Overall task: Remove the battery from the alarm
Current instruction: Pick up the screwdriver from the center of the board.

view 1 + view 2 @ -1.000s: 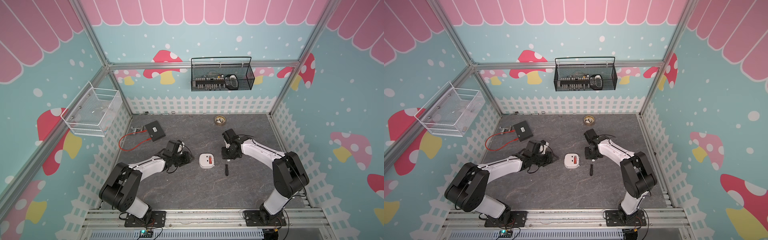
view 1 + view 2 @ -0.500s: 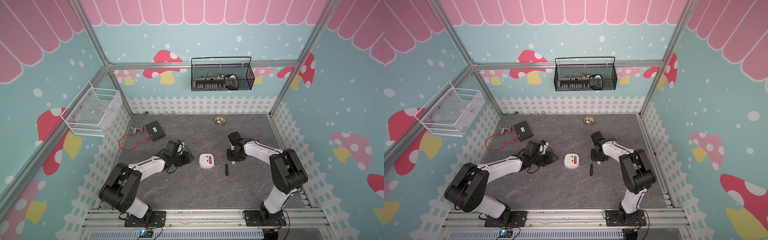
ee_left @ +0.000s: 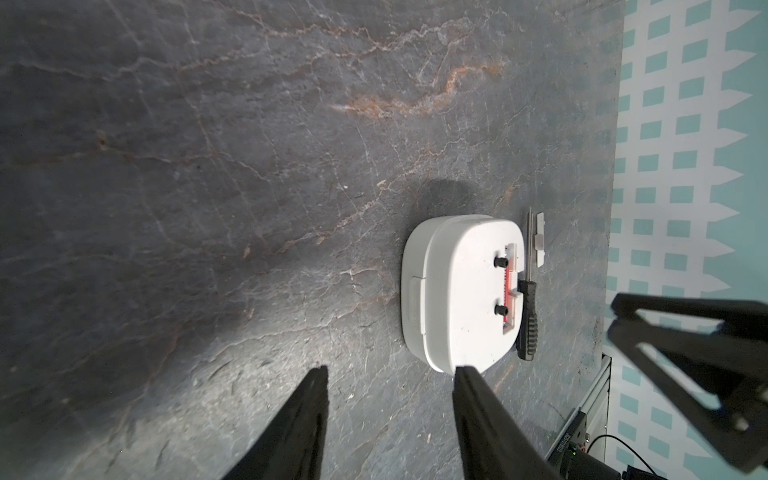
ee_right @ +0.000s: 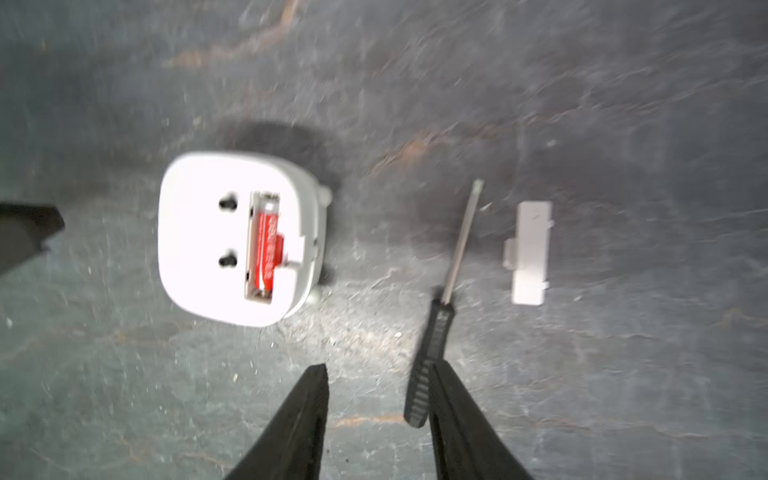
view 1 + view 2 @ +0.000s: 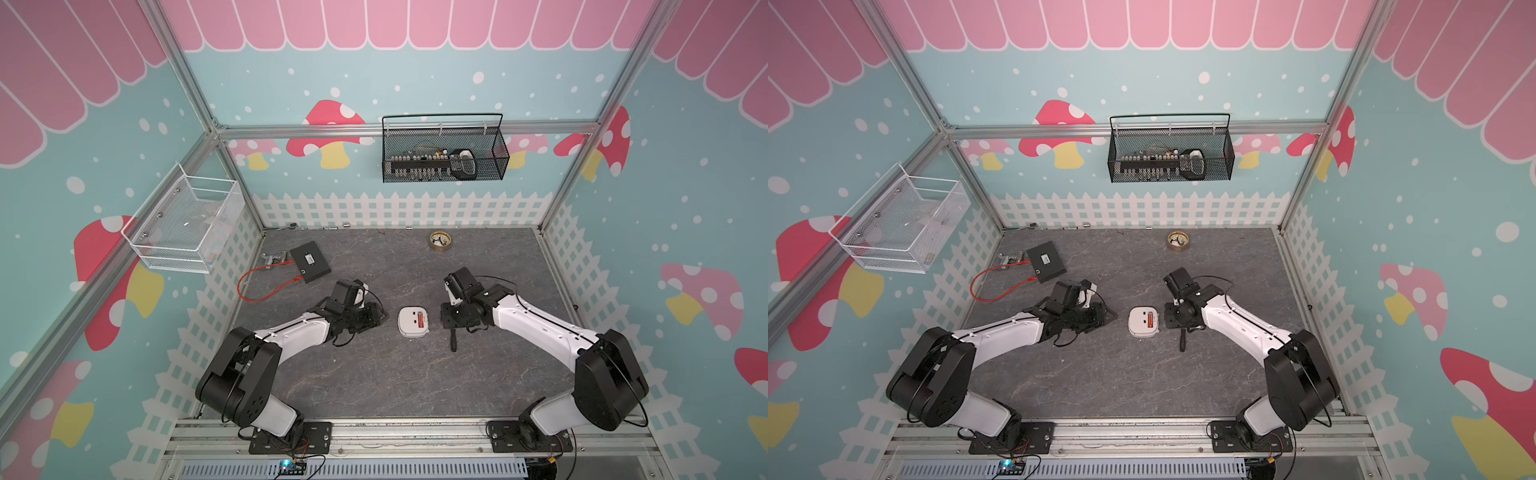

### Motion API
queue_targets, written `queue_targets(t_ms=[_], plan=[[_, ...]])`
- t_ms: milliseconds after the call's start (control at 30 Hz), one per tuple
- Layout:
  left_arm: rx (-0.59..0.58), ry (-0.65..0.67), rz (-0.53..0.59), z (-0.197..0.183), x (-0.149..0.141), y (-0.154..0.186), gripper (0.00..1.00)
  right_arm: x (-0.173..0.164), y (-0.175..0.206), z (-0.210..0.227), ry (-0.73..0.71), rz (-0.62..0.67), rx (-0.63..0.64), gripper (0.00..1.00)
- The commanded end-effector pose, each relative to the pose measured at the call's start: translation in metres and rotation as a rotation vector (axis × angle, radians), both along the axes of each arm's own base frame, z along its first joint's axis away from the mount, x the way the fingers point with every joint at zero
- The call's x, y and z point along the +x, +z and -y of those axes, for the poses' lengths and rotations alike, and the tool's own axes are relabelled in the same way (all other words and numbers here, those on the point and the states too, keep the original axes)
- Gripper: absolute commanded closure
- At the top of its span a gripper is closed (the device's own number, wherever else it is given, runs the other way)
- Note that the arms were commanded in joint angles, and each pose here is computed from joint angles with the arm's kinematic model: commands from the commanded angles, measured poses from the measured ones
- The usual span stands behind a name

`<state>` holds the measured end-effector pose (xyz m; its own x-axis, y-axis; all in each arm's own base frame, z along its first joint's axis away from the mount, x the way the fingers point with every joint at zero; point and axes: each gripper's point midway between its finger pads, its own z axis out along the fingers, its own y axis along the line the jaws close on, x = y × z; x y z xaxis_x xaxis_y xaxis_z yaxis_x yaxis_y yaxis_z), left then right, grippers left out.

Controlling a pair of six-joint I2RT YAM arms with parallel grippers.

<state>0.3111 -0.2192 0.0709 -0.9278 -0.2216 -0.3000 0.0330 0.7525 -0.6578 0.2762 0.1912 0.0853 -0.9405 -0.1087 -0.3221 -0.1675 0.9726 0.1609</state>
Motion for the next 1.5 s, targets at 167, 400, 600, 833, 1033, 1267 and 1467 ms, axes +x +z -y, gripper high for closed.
queue_targets(t_ms=[167, 400, 600, 833, 1033, 1267, 1467], plan=[[0.002, -0.011, 0.030, -0.002, 0.000, 0.009, 0.48, -0.021, -0.036, 0.023, -0.062, -0.098, -0.121, 0.52], [0.004, -0.008, 0.026, -0.002, 0.000, 0.008, 0.48, -0.021, -0.051, 0.024, -0.051, -0.121, -0.141, 0.48], [0.006, -0.008, 0.029, -0.003, 0.001, 0.009, 0.48, -0.012, -0.057, 0.022, -0.052, -0.115, -0.155, 0.48], [0.005, -0.011, 0.036, -0.002, 0.002, 0.014, 0.48, -0.010, -0.067, 0.026, -0.050, -0.133, -0.163, 0.59], [0.000, -0.016, 0.046, 0.000, 0.004, 0.020, 0.48, -0.017, -0.059, 0.027, -0.036, -0.134, -0.144, 0.83], [-0.079, 0.010, 0.090, -0.023, 0.013, 0.048, 0.47, -0.016, 0.024, 0.004, 0.077, -0.015, 0.024, 1.00], [-0.252, -0.104, 0.259, -0.020, 0.008, 0.121, 0.42, -0.042, 0.106, -0.058, 0.412, 0.016, 0.376, 1.00]])
